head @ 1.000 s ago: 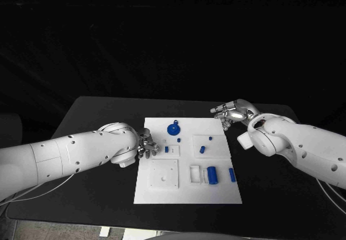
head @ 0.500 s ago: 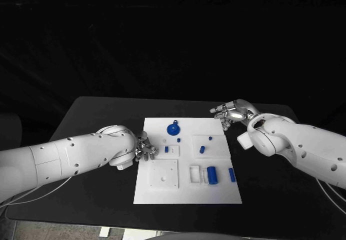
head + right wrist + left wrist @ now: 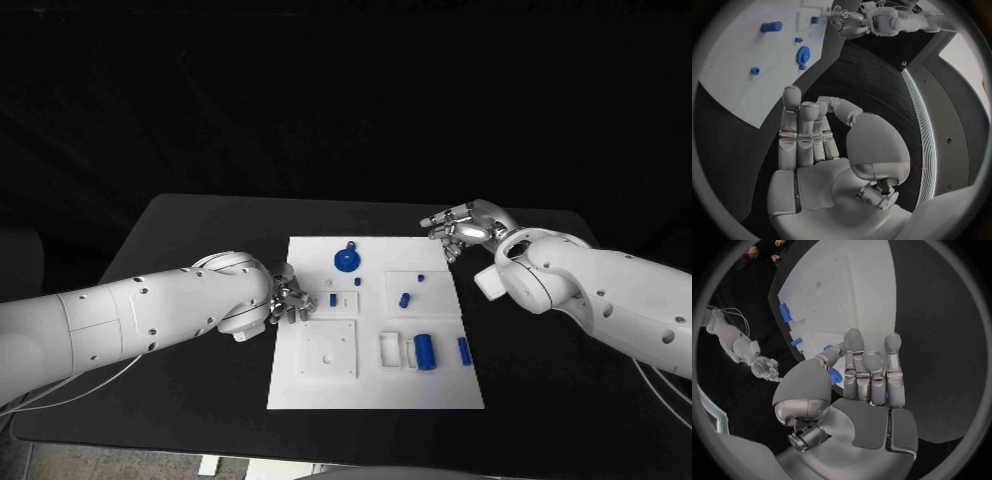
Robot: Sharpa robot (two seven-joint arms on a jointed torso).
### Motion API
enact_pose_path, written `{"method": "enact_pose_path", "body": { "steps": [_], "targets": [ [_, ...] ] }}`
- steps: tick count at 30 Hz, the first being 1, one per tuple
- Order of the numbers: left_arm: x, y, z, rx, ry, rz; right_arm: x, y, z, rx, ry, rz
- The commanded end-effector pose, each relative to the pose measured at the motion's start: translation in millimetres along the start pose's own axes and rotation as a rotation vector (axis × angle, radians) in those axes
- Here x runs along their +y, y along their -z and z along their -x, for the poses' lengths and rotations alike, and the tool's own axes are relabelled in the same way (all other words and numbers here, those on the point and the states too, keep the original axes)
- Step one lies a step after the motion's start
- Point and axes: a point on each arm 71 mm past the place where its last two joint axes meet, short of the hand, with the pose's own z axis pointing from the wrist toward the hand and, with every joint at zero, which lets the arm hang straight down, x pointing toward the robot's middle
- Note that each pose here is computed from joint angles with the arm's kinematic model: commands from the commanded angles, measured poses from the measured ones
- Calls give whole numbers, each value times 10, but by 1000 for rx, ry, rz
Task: Assemble the parts on the task board
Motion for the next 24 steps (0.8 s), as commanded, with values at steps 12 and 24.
{"method": "enact_pose_path", "body": {
  "steps": [12, 24],
  "targets": [
    [24, 136, 307, -73, 52, -36, -20, -6, 8, 12, -2, -2],
    [122, 324, 895, -186, 89, -33, -42, -14, 28, 6, -6, -8]
  ]
}}
